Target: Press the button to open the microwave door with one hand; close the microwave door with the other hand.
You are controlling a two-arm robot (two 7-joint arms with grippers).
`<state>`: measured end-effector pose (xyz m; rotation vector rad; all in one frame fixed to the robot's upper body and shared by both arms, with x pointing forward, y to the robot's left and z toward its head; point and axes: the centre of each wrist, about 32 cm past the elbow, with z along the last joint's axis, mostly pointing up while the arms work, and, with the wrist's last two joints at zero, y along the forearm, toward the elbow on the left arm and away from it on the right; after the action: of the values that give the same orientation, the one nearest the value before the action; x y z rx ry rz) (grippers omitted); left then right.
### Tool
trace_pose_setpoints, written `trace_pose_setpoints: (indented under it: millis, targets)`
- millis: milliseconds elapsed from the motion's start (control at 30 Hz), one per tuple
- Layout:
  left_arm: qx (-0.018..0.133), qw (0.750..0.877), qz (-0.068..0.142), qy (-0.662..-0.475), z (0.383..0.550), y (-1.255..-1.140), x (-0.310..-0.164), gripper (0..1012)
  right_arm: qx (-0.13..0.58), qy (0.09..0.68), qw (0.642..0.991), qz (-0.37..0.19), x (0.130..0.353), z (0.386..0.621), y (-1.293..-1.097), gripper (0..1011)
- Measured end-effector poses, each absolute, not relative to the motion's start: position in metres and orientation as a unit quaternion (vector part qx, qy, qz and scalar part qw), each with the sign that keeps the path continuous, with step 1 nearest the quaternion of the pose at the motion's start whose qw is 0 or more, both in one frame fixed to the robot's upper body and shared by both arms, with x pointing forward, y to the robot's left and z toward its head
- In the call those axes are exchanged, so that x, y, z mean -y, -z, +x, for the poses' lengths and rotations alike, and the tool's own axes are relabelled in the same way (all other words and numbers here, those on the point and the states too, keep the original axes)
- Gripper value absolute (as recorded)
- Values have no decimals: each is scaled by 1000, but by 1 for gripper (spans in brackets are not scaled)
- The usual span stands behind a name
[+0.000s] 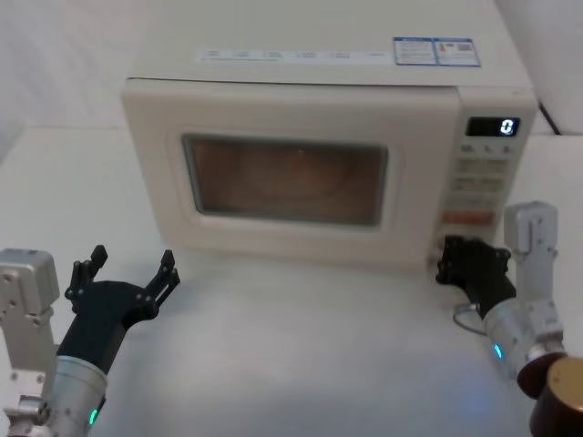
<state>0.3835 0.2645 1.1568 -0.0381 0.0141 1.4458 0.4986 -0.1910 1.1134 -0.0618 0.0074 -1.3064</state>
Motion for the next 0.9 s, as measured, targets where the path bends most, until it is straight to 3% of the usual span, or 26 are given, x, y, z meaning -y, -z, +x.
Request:
trace_pose_setpoints:
  millis: [467, 900]
  targets:
    - [-6, 750, -17, -662, 384, -1157, -265, 1001, -3, 609, 793, -28, 192, 498, -1113, 0]
    - [-6, 750, -17, -662, 384, -1157, -265, 1001, 2, 607, 794, -33, 199, 484, -1116, 0]
